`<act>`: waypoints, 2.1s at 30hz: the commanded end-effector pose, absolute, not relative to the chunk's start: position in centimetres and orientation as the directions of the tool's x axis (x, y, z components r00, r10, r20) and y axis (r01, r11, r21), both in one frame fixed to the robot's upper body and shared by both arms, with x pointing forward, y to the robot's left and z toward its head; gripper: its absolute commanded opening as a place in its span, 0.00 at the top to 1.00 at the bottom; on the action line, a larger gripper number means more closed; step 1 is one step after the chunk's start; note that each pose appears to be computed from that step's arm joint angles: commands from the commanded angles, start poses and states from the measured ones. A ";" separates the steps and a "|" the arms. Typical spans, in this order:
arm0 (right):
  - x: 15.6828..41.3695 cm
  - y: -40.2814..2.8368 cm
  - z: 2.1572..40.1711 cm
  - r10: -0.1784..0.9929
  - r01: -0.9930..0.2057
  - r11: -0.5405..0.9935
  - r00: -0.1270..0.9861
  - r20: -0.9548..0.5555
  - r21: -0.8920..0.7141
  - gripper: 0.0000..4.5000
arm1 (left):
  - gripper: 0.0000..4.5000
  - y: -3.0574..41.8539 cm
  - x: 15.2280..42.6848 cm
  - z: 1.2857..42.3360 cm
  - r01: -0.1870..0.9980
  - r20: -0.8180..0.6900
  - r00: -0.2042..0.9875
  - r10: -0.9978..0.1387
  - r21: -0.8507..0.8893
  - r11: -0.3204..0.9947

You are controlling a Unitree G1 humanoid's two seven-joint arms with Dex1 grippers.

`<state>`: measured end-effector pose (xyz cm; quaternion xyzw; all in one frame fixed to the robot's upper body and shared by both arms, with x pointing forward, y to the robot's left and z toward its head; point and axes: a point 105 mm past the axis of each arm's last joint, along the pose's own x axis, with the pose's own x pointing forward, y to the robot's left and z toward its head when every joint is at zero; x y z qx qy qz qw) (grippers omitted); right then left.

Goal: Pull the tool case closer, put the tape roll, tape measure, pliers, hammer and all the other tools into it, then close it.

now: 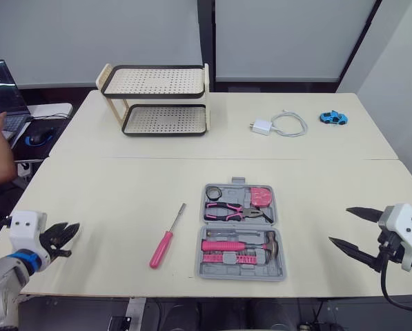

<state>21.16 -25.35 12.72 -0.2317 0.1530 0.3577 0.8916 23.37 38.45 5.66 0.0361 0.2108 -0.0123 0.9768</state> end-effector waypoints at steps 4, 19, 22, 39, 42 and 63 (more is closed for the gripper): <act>21.3 -25.1 13.9 0.599 -0.733 0.596 0.678 -0.427 -0.328 0.00 | 0.25 39.0 23.3 7.6 0.032 -0.353 0.936 0.003 0.092 0.995; 19.8 -18.5 17.6 0.792 -0.944 0.232 0.323 -0.518 -0.233 0.00 | 0.01 35.4 22.2 8.1 0.201 -0.390 0.909 -0.144 0.109 0.974; 19.7 -16.7 18.7 0.825 -0.968 0.147 0.235 -0.514 -0.205 0.00 | 0.01 34.1 21.5 8.4 0.246 -0.398 0.898 -0.187 0.103 0.964; 20.4 -13.6 20.1 0.865 -0.981 0.057 0.141 -0.481 -0.185 0.00 | 0.01 20.0 22.6 6.7 0.389 -0.345 0.857 -0.383 -0.054 0.919; 20.4 -13.7 20.0 0.860 -0.981 0.057 0.142 -0.489 -0.186 0.00 | 0.01 19.1 23.3 5.3 0.371 -0.378 0.853 -0.360 -0.047 0.927; 20.2 -14.0 19.9 0.847 -0.978 0.069 0.163 -0.506 -0.199 0.00 | 0.13 16.9 24.3 1.6 0.418 -0.511 0.784 -0.353 0.014 0.908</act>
